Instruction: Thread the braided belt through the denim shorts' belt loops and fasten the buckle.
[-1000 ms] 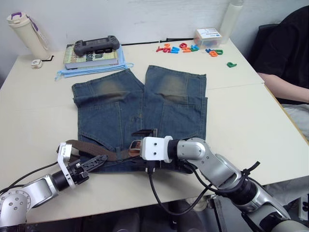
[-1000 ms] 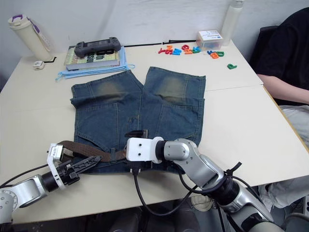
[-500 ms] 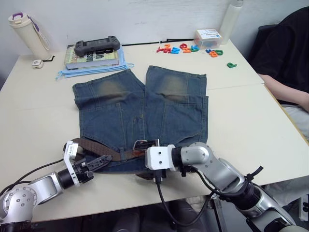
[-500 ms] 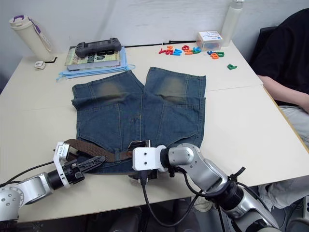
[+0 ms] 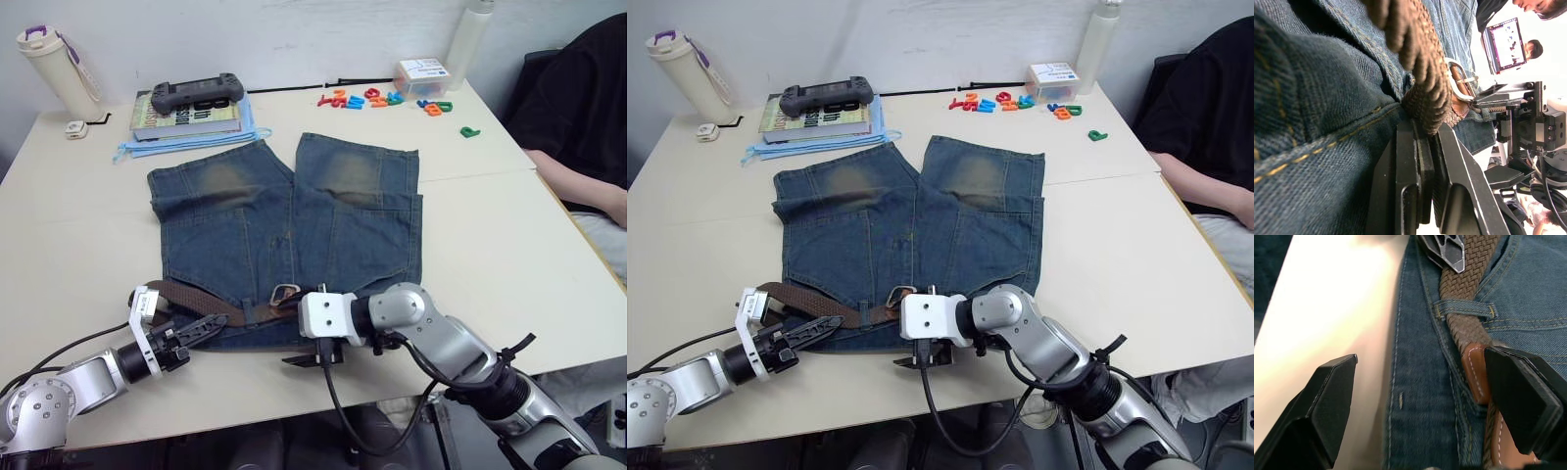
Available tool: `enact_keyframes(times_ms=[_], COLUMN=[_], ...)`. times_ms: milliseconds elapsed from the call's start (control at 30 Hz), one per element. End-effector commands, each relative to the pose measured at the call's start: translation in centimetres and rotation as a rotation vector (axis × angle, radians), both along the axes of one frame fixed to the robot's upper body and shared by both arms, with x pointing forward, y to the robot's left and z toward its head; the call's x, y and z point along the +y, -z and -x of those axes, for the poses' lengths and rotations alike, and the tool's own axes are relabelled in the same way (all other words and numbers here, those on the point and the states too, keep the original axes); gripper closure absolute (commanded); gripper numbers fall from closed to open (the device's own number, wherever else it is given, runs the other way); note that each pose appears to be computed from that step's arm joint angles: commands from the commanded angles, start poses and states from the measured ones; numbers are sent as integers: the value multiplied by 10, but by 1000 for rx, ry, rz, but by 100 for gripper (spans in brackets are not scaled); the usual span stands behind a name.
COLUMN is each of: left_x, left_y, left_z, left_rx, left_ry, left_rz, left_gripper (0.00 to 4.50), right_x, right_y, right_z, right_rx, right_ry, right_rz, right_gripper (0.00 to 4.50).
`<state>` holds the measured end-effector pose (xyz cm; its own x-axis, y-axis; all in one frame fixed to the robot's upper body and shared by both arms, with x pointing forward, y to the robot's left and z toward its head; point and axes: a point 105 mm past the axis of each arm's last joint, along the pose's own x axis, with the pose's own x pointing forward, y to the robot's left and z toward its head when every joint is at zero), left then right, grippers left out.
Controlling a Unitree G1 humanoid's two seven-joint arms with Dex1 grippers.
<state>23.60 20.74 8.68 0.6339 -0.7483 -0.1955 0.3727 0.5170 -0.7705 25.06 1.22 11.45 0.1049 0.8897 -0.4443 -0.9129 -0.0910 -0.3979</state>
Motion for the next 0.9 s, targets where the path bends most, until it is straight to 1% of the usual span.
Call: enact_keyframes(times_ms=[33,200,333,433,533,633,733,900], left_x=[-3,-3,-3,-4,-8,-12,-12,-12], left_y=[-2,-3,-5,-4,-6,-10,-14,-14], left_z=[1,2,2,2,-1,-7,-11,-9], left_rx=[-12,-17,-31,-39,-58,-75,-83,-78], left_ry=[14,23,29,41,58,65,54,68], left_rz=[6,8,15,9,10,18,25,27], left_gripper=[450,450,450,450,450,450,450,450], right_x=[6,4,10,9,9,2,-13,-21], right_y=[-8,-5,-14,-15,-23,-25,-21,-21], right_z=[-3,-6,-4,-4,-2,-3,-6,-8], right_rx=[-30,-36,-32,-28,7,14,18,10], right_ry=[12,31,19,21,31,48,91,124], right_rz=[-15,11,-32,-34,-92,-99,-72,-61], right_gripper=[4,4,4,4,4,4,4,4])
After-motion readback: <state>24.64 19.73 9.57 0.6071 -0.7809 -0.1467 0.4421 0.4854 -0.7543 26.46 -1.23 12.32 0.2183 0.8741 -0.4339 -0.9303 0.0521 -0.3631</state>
